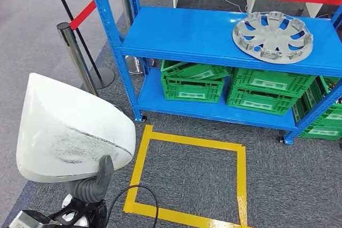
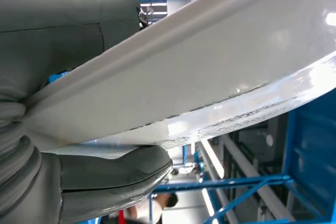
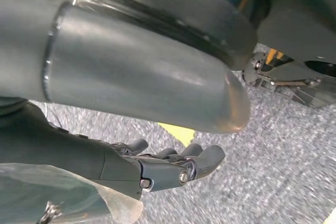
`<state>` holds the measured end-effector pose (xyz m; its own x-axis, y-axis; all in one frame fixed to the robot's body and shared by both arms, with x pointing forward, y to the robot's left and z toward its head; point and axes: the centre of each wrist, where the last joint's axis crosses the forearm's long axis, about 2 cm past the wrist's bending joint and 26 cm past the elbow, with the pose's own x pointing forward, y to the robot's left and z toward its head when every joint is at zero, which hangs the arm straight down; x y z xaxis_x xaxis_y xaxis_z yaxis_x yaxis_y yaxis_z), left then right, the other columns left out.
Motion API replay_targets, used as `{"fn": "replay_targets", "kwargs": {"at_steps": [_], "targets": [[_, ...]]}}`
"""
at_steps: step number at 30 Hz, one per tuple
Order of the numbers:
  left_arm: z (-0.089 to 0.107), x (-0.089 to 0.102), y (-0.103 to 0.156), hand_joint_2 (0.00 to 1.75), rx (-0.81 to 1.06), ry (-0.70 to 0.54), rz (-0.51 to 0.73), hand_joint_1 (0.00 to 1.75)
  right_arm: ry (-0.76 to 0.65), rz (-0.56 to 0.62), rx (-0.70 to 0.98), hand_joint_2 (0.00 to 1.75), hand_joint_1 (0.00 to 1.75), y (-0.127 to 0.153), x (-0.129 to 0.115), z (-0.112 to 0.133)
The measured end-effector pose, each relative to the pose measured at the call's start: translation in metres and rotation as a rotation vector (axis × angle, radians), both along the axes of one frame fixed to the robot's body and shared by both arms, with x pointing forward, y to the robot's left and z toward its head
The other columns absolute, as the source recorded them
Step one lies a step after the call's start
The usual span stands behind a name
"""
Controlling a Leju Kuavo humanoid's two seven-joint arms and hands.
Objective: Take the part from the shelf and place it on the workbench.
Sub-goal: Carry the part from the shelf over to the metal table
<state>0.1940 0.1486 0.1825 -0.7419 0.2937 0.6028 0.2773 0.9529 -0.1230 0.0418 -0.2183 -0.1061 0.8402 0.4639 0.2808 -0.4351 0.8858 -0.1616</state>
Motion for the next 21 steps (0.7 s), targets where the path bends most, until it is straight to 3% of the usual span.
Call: {"fn": "replay_targets", "kwargs": {"at_steps": [21], "targets": [[0.0018,-0.002,0.0092,1.75,-0.02,0.004,0.053,1.75,-0.033,0.053,-0.01,0.0,0.0,0.0033,-0.002,0.0004]]}}
